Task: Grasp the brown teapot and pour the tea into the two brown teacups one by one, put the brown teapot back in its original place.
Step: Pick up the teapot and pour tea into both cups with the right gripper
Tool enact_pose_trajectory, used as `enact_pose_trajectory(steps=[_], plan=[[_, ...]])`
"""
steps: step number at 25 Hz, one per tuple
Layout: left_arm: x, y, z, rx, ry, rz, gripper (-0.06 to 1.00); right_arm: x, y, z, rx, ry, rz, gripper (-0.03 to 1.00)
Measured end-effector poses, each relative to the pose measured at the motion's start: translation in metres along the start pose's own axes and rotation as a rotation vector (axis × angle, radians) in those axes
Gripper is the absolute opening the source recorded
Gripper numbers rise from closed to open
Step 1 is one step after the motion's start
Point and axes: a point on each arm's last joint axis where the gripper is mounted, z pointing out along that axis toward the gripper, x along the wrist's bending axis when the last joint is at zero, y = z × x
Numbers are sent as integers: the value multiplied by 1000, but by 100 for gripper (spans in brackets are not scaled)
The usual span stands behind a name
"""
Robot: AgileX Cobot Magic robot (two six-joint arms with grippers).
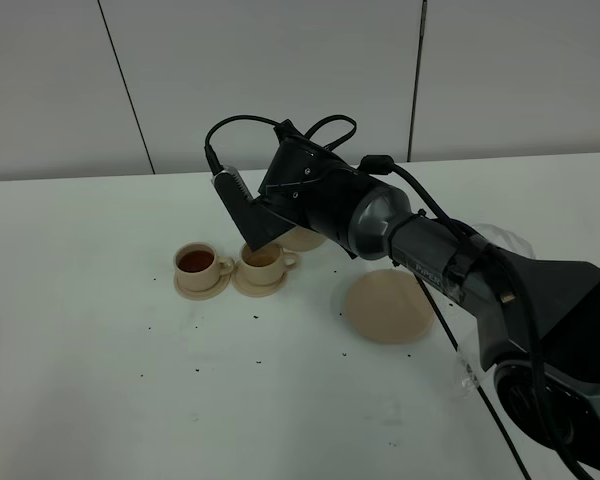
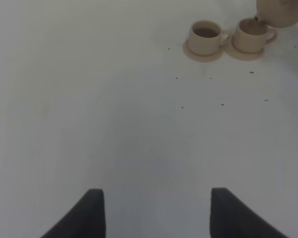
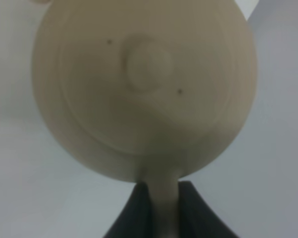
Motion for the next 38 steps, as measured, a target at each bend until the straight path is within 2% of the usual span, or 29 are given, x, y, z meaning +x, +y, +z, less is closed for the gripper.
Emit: enact_pose_trajectory(steps=[24, 38], plan=[[0, 0, 0, 0, 0, -1, 53, -5, 4, -5, 47, -62, -72, 9], [0, 0, 0, 0, 0, -1, 53, -2, 6, -8, 75, -29, -91, 9]])
